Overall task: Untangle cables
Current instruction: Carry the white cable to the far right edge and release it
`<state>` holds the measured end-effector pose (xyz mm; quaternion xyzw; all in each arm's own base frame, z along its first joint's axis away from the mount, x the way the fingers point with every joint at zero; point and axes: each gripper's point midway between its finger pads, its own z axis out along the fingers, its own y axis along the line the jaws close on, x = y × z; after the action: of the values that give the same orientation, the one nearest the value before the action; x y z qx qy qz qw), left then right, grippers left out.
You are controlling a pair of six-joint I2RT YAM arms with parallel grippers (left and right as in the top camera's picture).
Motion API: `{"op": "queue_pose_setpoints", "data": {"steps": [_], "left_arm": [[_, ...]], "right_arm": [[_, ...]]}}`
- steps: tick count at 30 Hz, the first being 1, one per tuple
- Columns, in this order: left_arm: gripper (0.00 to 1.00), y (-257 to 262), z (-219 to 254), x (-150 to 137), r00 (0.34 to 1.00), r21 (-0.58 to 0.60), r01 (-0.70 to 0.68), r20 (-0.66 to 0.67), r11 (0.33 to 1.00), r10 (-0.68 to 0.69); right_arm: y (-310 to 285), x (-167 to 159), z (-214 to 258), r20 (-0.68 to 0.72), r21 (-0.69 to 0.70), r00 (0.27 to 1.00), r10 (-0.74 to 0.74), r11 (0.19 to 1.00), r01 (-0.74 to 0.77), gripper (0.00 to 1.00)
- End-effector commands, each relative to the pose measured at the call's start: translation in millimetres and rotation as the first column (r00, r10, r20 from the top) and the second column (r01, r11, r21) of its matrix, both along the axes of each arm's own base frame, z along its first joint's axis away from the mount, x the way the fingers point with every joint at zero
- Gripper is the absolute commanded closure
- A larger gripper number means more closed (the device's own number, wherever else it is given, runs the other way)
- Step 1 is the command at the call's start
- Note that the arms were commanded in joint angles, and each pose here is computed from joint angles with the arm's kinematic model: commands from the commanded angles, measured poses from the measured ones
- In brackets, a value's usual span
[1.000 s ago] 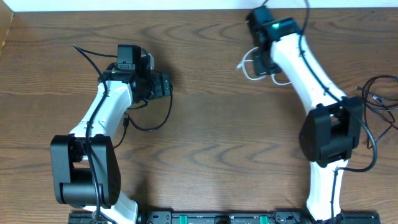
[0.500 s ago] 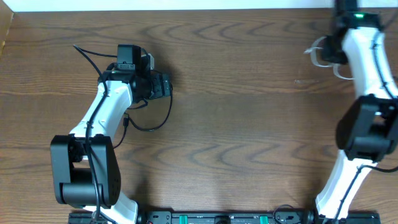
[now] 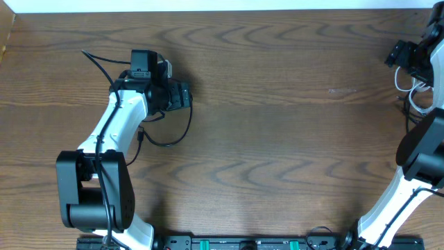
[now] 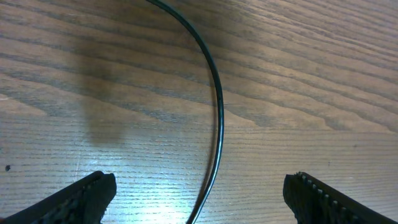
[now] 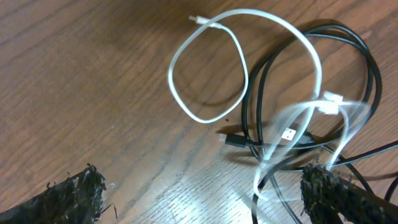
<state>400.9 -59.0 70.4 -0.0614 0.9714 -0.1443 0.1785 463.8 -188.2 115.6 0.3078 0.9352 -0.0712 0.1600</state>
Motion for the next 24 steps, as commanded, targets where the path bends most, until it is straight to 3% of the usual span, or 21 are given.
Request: {"op": "queue_pose_setpoints", "data": {"steps": [1, 5, 8, 12, 20, 24], "left_arm": [[0.08, 2.1, -5.9, -1.9, 1.000, 0.019, 0.010, -0.010, 1.000, -0.010], [0.09, 2.1, -5.9, -1.9, 1.000, 0.019, 0.010, -0.010, 1.000, -0.010], [0.08, 2.1, -5.9, -1.8, 1.000, 0.019, 0.010, -0.010, 1.000, -0.010], [0.08, 2.1, -5.9, -1.8, 1.000, 0.019, 0.010, -0.010, 1.000, -0.010], [0.08, 2.0, -5.5, -0.9, 1.000, 0.019, 0.010, -0.006, 1.000, -0.010], [0.08, 2.0, -5.1, 0.1, 1.000, 0.012, -0.008, -0.006, 1.000, 0.008]], "right_arm": [[2.2, 0.8, -2.5, 0.000, 0.016, 1.000, 0.003, 1.000, -0.003, 0.01], [4.5, 1.8, -2.8, -0.003, 0.018, 0.999, 0.045, 0.999, -0.045, 0.01], [16.7, 4.7, -4.2, -0.010, 0.042, 0.982, 0.190, 0.981, -0.190, 0.01], [19.6, 0.5, -6.2, -0.027, 0.056, 0.978, 0.209, 0.977, -0.207, 0.01], [86.8, 18.4, -8.4, 0.122, 0.317, 0.943, 0.310, 0.888, -0.333, 0.01], [120.1, 23.6, -12.5, 0.145, 0.374, 0.922, 0.360, 0.843, -0.388, 0.01]]}}
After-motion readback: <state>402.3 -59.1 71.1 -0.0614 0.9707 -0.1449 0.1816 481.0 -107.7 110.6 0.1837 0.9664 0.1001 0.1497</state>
